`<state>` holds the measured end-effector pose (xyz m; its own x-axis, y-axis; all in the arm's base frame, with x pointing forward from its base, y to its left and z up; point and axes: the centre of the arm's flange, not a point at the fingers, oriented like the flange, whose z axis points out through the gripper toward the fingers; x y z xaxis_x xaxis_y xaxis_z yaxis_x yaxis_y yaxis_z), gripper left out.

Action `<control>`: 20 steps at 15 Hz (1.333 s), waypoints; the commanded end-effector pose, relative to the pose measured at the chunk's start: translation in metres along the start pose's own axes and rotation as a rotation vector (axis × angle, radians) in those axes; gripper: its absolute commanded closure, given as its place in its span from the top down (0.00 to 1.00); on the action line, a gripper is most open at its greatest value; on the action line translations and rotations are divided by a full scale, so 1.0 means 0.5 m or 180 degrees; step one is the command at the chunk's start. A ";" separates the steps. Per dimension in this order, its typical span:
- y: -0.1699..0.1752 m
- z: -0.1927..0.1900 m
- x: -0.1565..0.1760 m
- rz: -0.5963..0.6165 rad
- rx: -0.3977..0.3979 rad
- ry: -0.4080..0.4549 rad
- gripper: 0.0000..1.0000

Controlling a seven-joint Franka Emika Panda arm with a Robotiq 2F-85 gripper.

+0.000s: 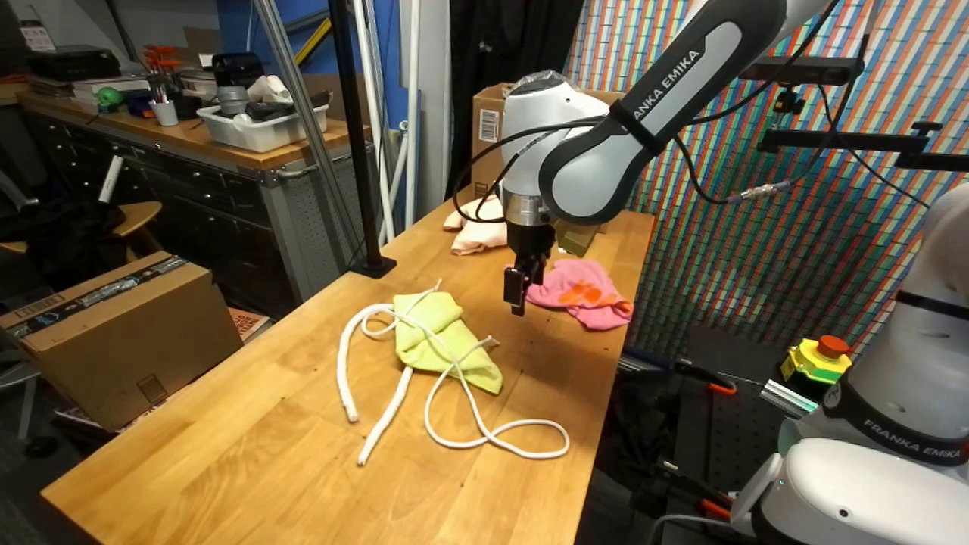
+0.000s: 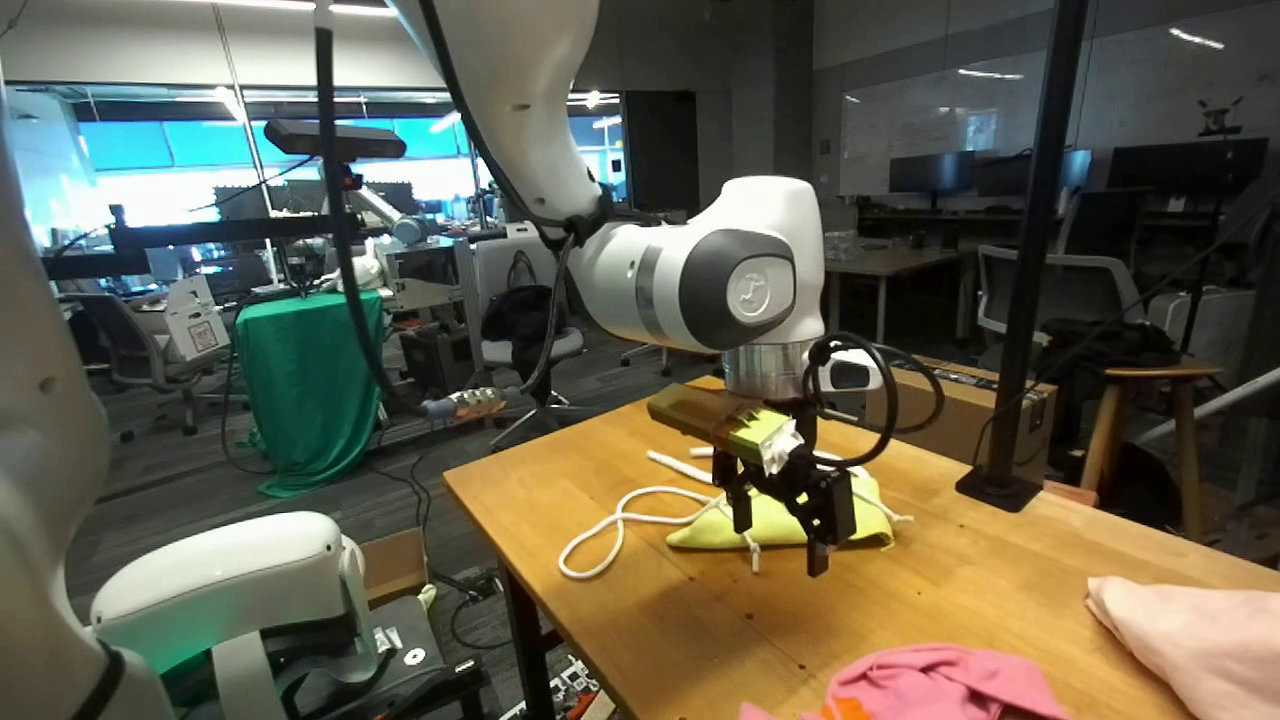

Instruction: Pick up the clothes from the table and put them around the table.

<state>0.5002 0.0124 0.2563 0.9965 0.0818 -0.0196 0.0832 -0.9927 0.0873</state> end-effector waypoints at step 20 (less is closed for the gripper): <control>-0.135 0.021 0.121 -0.1111 0.0047 0.0881 1.00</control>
<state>0.5370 0.0799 0.2456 0.8929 0.4109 0.1843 0.4056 -0.9116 0.0670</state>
